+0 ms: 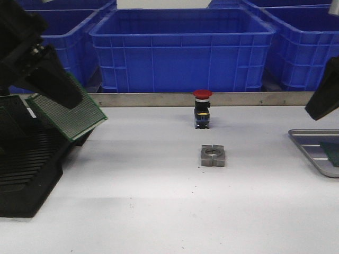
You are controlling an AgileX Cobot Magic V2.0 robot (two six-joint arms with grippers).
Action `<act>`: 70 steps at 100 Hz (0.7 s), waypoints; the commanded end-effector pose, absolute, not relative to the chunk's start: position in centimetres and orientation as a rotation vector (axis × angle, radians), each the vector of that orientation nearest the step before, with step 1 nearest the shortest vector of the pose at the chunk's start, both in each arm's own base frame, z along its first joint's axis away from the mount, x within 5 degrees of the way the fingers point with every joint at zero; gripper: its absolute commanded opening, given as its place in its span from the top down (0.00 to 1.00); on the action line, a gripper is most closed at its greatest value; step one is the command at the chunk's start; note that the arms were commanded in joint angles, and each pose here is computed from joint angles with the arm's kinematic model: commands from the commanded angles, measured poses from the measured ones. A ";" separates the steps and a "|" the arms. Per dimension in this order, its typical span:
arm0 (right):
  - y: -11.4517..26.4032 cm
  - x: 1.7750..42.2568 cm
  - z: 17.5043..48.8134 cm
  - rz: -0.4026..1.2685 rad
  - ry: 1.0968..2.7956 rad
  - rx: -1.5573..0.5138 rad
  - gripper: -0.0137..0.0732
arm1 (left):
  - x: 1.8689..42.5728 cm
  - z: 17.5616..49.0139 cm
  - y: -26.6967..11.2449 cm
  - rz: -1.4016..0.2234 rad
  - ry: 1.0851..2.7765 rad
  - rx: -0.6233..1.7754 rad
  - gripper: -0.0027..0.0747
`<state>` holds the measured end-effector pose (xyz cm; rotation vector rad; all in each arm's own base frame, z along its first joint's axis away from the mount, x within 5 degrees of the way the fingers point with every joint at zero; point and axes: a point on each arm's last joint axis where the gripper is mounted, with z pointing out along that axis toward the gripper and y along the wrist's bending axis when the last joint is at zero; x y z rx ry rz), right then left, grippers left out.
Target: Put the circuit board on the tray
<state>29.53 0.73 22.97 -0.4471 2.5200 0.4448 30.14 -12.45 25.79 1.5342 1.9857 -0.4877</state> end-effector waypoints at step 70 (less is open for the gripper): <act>15.4 25.1 27.1 0.844 1.919 -1.297 0.12 | 25.5 29.4 -20.6 -0.913 1.761 1.508 0.99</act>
